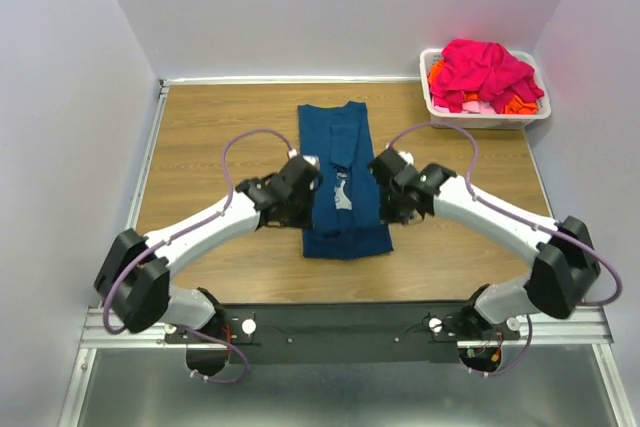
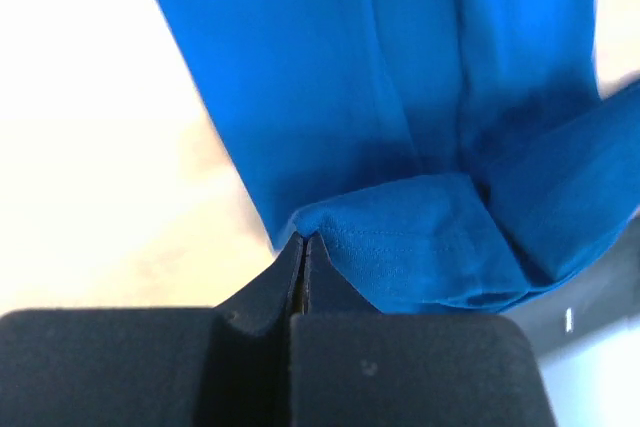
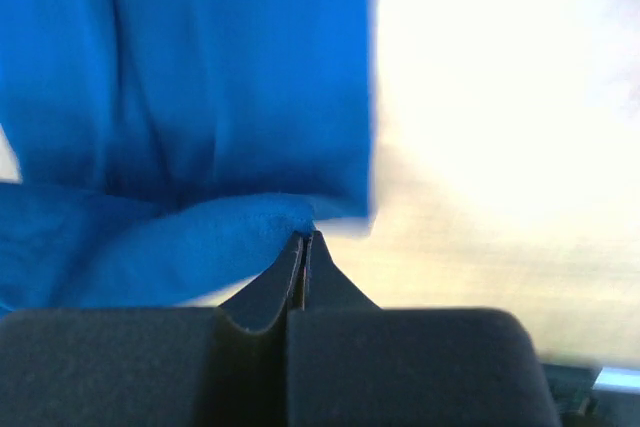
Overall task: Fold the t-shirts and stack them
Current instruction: Fold the tshirt
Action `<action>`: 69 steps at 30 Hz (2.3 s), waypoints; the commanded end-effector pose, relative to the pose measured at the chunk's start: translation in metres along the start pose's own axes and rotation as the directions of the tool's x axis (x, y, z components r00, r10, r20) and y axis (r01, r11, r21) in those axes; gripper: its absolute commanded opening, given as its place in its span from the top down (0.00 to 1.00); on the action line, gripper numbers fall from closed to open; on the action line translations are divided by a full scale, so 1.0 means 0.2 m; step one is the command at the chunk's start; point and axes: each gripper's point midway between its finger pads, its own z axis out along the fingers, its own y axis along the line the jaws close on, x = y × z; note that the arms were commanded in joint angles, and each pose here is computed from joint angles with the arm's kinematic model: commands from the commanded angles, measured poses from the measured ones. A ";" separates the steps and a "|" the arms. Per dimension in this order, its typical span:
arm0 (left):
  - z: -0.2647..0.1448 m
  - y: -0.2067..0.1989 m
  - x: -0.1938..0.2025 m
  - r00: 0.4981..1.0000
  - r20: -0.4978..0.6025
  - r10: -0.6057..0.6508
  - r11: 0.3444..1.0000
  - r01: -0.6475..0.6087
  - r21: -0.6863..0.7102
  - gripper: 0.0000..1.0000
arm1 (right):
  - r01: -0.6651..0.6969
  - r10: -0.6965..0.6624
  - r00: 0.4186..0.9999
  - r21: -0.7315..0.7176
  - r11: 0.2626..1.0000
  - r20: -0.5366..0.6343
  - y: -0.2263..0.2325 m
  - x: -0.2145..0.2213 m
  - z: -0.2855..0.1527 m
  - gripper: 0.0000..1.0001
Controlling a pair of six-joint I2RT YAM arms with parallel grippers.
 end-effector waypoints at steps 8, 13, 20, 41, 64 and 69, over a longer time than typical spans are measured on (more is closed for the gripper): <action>0.09 0.27 -0.82 0.963 0.257 0.078 0.986 -0.037 -0.160 1.00 | 0.028 -0.037 0.971 0.041 0.999 0.237 -0.12 -0.85 0.20 0.99; 0.21 0.38 -0.94 0.960 0.271 0.066 0.982 -0.015 -0.188 1.00 | 0.037 -0.044 0.974 0.035 0.999 0.223 -0.11 -0.96 0.35 0.99; 0.35 0.46 -1.01 0.960 0.278 0.042 0.984 0.009 -0.180 1.00 | 0.044 -0.049 0.978 0.034 0.998 0.202 -0.13 -0.99 0.50 0.99; 0.25 0.42 -1.06 0.934 0.353 0.056 0.987 0.002 -0.161 0.45 | 0.042 -0.035 0.972 -0.028 0.999 0.234 -0.09 -0.99 0.42 0.62; 0.54 -0.02 -0.35 0.991 0.016 0.130 0.991 -0.130 0.040 0.79 | 0.072 -0.031 0.978 -0.194 0.978 0.207 0.29 -0.79 0.74 0.79; 0.57 0.01 -0.22 0.990 -0.041 0.137 0.990 -0.136 0.037 0.79 | 0.078 -0.032 0.961 -0.159 0.984 0.274 0.30 -0.96 0.76 0.79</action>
